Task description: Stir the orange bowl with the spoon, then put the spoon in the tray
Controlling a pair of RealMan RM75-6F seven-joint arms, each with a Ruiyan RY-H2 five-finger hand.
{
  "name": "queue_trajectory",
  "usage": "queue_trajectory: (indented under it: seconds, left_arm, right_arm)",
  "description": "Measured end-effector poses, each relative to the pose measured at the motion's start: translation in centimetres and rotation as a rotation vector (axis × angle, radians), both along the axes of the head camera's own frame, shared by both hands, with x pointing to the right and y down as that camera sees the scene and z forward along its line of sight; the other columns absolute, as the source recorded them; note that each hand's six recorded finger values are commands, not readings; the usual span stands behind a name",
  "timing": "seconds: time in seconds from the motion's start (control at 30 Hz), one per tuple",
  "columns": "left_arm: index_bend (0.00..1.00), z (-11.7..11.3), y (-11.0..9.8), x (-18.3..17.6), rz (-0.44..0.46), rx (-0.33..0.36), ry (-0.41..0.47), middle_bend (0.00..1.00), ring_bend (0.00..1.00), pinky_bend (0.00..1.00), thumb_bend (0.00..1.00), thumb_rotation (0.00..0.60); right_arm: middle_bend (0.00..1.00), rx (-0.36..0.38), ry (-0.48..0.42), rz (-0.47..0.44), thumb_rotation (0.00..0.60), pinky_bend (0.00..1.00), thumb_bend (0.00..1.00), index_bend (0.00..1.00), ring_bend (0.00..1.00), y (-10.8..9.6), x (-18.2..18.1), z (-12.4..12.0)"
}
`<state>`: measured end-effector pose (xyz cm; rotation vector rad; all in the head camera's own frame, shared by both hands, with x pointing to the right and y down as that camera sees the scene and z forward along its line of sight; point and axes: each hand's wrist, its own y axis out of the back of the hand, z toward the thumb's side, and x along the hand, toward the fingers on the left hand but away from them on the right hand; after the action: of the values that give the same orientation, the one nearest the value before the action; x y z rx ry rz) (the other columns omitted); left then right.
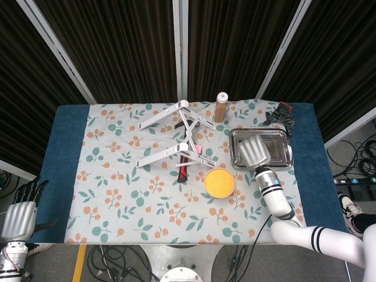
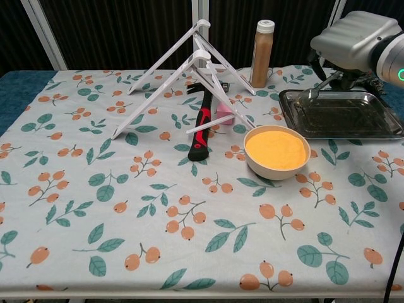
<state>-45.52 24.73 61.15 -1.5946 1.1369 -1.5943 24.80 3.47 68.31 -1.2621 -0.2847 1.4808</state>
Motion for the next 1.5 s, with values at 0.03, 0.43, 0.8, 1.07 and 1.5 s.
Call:
queue_trajectory:
  seconds: [0.03, 0.43, 0.8, 1.07, 1.5]
  left_arm:
    - [0.16, 0.0, 0.0, 0.1, 0.002, -0.001, 0.0, 0.08, 0.04, 0.09, 0.07, 0.6]
    - [0.16, 0.2, 0.1, 0.3, -0.001, -0.022, -0.006, 0.08, 0.04, 0.09, 0.07, 0.6]
    - [0.16, 0.3, 0.1, 0.2, -0.004, -0.026, -0.006, 0.08, 0.04, 0.09, 0.07, 0.6]
    - [0.16, 0.1, -0.2, -0.1, -0.003, -0.008, -0.008, 0.08, 0.04, 0.09, 0.07, 0.6]
    - [0.16, -0.5, -1.5, -0.3, 0.012, 0.03, -0.009, 0.08, 0.04, 0.09, 0.07, 0.6]
  right_arm:
    - [0.99, -0.004, 0.006, 0.018, 0.6, 0.95, 0.37, 0.71, 1.0, -0.3, 0.5, 0.2]
    - [0.99, -0.068, 0.058, 0.24, 0.6, 0.95, 0.36, 0.67, 1.0, -2.3, 6.1, 5.6]
    - [0.99, -0.132, 0.018, 0.322, 0.6, 0.95, 0.09, 0.34, 1.0, -1.4, 5.9, 9.1]
    - [0.98, -0.094, -0.014, 0.342, 0.6, 0.95, 0.07, 0.27, 1.0, -2.2, 6.5, 7.2]
    - [0.56, 0.056, -0.226, 0.374, 0.6, 0.56, 0.22, 0.4, 0.53, 1.9, 11.8, -4.9]
